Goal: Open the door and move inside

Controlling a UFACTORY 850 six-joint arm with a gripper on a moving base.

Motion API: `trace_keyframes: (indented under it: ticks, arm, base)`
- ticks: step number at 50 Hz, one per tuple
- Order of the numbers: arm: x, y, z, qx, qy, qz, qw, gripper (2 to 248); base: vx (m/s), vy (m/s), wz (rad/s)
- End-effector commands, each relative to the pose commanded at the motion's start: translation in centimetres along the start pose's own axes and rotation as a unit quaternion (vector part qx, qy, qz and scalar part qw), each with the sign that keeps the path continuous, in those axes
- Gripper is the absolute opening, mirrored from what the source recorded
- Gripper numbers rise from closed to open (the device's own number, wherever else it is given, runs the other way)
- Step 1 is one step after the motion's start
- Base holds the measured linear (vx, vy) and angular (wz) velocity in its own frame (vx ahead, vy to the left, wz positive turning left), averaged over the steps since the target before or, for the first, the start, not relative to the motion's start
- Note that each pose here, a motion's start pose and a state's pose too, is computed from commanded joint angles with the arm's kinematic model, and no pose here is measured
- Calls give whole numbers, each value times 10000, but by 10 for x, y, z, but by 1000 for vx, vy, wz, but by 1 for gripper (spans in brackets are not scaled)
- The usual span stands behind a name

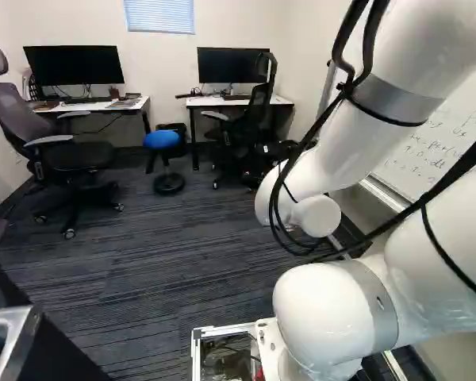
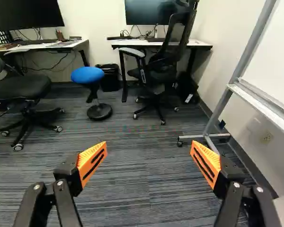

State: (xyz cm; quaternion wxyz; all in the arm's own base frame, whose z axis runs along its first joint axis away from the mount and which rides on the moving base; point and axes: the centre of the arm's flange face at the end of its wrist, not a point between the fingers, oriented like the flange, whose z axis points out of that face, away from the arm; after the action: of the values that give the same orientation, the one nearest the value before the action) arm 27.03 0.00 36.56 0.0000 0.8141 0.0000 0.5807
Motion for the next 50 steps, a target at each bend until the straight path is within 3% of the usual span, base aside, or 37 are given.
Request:
trace_keyframes:
  ticks: [50]
  arm:
    - [0, 0, 0, 0, 0, 0, 10000, 247]
  base:
    - [17, 0, -1]
